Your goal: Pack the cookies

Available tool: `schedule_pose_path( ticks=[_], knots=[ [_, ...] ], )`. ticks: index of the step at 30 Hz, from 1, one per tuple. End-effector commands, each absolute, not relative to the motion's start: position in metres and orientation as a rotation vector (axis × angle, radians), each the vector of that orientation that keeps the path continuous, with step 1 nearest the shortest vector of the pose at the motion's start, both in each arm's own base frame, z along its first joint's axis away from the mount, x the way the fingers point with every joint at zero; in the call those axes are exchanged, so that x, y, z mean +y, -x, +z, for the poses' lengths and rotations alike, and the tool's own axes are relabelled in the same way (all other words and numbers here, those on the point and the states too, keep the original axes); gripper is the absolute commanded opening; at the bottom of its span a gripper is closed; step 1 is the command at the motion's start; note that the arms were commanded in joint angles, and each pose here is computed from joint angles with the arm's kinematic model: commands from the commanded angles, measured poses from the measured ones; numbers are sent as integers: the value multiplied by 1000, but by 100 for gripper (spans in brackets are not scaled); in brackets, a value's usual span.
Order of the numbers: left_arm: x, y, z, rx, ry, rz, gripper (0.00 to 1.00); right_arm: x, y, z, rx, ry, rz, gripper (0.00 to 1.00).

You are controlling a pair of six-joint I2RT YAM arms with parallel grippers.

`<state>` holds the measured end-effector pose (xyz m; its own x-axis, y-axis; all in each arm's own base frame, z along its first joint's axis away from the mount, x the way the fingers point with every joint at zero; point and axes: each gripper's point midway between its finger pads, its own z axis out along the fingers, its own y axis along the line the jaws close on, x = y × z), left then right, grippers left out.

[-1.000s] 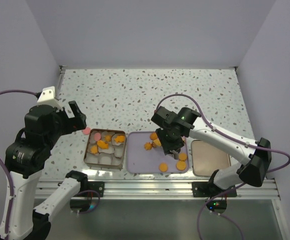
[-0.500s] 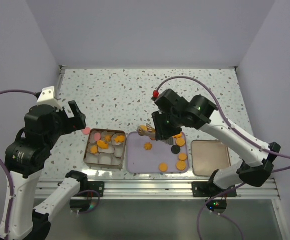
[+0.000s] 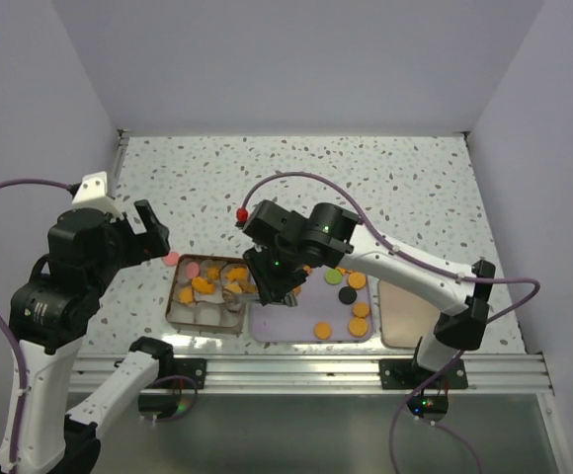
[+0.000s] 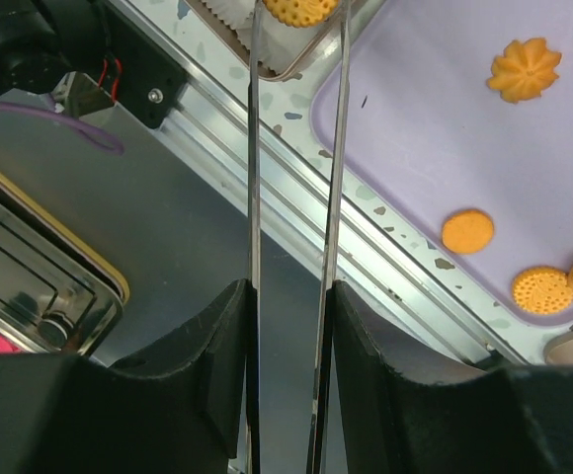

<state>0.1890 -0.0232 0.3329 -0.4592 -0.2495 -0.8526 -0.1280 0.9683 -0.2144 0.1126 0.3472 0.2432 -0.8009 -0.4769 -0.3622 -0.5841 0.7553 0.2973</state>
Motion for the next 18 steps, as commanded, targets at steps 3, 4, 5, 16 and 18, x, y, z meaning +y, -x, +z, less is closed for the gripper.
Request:
schedule_pose_path(
  ticks=[3, 4, 5, 16, 18],
  knots=[
    [-19, -183, 329, 2051, 277, -124, 100, 354, -120, 249, 2646, 825, 610, 33],
    [-18, -182, 329, 2051, 279, -119, 100, 354, -121, 247, 2650, 825, 602, 33],
    [-17, -182, 328, 2053, 280, -117, 100, 354, -121, 245, 2651, 830, 596, 33],
    [-16, -190, 328, 2052, 263, -88, 100, 369, -126, 225, 2677, 841, 574, 37],
    [-16, -191, 328, 2049, 262, -88, 100, 368, -126, 220, 2688, 845, 556, 40]
  ],
)
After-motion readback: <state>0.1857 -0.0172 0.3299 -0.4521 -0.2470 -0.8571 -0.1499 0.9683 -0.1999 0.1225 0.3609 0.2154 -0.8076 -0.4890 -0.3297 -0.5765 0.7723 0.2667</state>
